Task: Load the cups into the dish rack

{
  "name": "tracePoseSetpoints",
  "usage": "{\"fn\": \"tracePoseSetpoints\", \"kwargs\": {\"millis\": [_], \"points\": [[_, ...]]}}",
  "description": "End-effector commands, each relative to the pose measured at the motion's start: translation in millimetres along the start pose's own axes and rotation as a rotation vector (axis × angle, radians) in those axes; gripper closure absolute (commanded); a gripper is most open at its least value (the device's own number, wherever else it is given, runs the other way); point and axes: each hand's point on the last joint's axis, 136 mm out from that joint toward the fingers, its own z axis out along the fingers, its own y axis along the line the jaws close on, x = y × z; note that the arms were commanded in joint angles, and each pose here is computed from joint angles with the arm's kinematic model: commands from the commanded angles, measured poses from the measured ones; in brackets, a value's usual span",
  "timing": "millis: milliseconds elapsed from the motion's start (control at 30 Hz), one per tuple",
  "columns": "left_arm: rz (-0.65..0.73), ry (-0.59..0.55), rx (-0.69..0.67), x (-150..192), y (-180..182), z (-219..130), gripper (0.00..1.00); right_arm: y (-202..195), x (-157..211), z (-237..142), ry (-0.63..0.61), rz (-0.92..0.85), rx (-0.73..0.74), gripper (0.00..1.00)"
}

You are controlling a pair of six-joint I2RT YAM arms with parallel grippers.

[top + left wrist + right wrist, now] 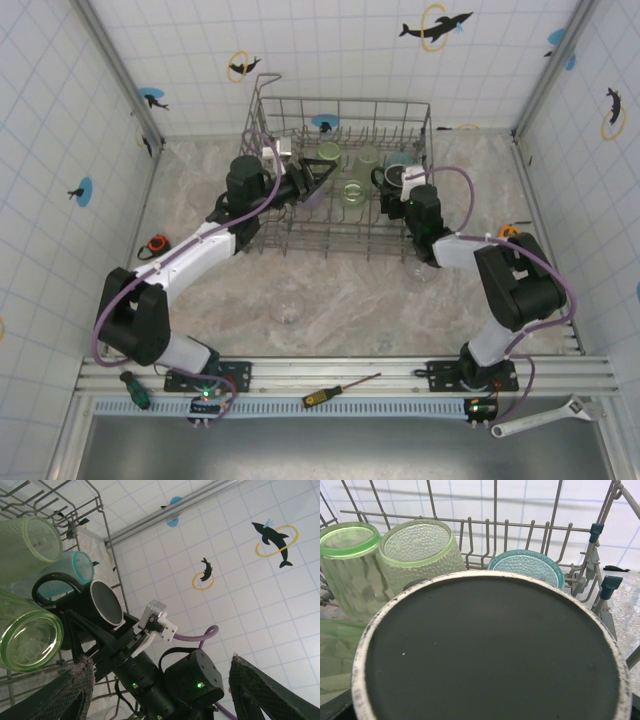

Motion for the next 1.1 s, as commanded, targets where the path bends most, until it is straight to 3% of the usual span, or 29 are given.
{"fn": "tracePoseSetpoints", "kwargs": {"millis": [0, 133, 500, 733, 1067], "points": [[0.02, -0.005, -0.014, -2, 4, -2, 0.27, -10, -14, -4, -0.074, 0.038, 0.039, 0.3], [0.02, -0.006, -0.014, -2, 4, -2, 0.28, -11, -14, -8, -0.072, 0.054, 0.038, 0.19], [0.02, -0.013, -0.014, -1, 3, -6, 0.27, -10, -5, -5, 0.017, 0.04, 0.047, 0.0], [0.021, -0.014, -0.012, 0, 2, -7, 0.28, -10, -9, -9, 0.024, 0.049, 0.048, 0.0], [0.039, -0.026, -0.001, -4, -10, -12, 0.26, -5, -80, -32, -0.077, 0.149, 0.014, 0.0]]}}
